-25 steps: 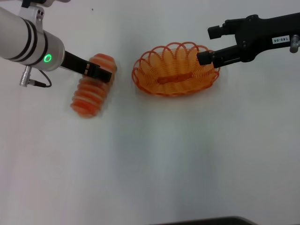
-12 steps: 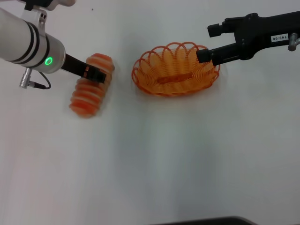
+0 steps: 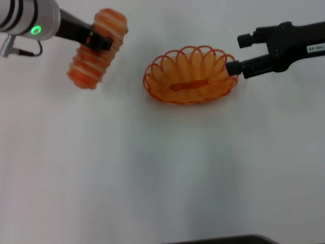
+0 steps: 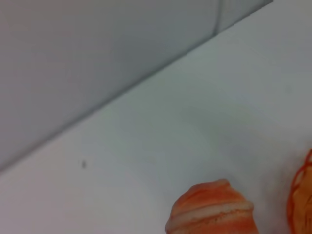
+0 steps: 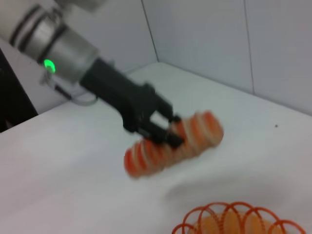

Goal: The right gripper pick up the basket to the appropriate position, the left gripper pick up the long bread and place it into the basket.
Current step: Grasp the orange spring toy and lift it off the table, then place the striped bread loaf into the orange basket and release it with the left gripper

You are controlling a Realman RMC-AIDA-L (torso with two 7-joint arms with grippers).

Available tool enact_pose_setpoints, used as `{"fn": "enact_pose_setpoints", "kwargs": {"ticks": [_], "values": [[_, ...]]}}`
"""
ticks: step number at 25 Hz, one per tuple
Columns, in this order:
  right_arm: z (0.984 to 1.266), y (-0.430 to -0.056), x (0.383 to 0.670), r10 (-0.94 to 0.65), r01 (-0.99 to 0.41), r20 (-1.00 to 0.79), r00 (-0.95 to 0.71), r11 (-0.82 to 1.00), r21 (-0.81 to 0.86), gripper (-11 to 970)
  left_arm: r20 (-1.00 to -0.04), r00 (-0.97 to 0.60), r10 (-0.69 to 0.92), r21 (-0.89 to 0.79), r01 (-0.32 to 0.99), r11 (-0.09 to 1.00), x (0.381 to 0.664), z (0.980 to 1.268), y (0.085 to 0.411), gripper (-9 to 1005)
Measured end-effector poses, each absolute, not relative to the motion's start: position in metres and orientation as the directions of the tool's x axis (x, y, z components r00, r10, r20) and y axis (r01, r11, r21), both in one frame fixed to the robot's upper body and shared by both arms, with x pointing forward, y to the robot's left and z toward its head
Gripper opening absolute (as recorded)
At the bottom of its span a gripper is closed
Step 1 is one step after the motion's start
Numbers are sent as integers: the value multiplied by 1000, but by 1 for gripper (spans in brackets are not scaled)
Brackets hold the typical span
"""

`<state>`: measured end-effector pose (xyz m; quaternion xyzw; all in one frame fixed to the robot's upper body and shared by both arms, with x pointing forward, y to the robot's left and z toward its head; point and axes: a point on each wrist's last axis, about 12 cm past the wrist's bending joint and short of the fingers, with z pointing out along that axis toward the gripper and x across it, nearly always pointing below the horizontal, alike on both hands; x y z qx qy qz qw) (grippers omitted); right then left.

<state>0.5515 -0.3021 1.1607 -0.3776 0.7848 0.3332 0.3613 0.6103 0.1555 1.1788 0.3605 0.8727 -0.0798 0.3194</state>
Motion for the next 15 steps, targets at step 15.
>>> {"fn": "enact_pose_setpoints", "kwargs": {"ticks": [15], "values": [[1152, -306, 537, -431, -837, -746, -508, 449, 312, 947, -602, -201, 773, 77, 949, 307, 611, 1187, 58, 403]]}}
